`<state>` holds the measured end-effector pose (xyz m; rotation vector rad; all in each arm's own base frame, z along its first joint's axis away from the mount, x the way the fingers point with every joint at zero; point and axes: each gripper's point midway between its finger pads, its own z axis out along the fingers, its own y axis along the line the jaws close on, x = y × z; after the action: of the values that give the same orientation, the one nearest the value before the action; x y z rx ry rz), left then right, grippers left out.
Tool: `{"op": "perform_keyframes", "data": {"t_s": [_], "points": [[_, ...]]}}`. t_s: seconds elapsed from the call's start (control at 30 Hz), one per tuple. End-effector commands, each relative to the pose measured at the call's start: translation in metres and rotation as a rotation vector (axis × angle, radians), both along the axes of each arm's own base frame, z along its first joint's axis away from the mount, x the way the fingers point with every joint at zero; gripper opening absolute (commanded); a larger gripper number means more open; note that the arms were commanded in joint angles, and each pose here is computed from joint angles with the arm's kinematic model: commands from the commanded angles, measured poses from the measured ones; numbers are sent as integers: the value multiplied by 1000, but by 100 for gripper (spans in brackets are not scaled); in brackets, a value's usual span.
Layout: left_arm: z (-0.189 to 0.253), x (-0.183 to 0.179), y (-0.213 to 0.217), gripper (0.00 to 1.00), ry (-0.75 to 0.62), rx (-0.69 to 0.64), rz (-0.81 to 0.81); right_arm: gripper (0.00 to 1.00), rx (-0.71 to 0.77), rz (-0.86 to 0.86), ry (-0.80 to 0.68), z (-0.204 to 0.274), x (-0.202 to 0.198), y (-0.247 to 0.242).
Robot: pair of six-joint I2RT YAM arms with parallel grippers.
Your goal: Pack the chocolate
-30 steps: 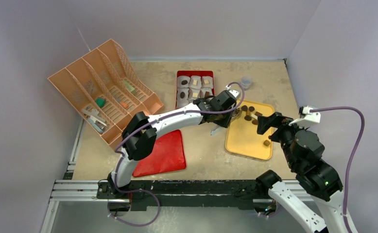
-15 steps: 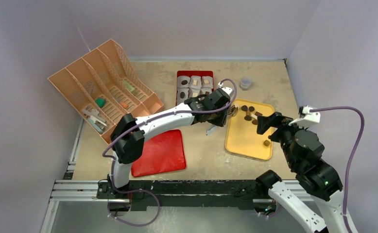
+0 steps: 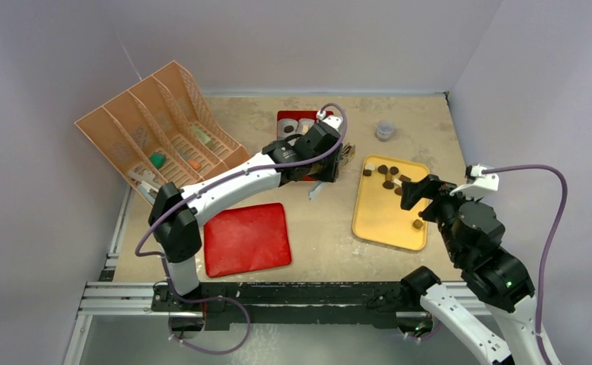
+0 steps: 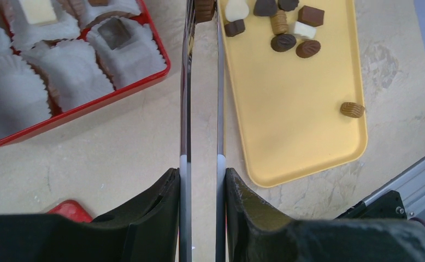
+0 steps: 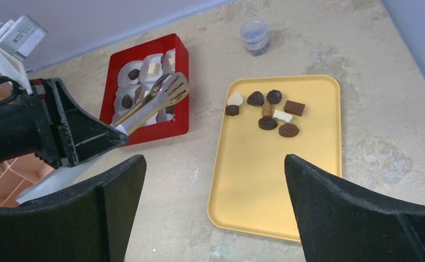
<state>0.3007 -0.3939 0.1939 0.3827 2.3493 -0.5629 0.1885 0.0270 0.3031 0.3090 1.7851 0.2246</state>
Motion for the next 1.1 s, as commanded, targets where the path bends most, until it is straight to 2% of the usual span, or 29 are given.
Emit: {"op": "perform_keyframes", "data": {"t_s": [0.0, 0.43, 1.07], "points": [[30, 7, 25, 16, -37, -41, 88, 99, 18, 5, -33, 10, 6, 4], [19, 16, 76, 17, -4, 41, 218, 99, 13, 14, -31, 9, 9, 7], [-9, 13, 94, 19, 57, 132, 254, 99, 7, 18, -27, 6, 10, 8]]}}
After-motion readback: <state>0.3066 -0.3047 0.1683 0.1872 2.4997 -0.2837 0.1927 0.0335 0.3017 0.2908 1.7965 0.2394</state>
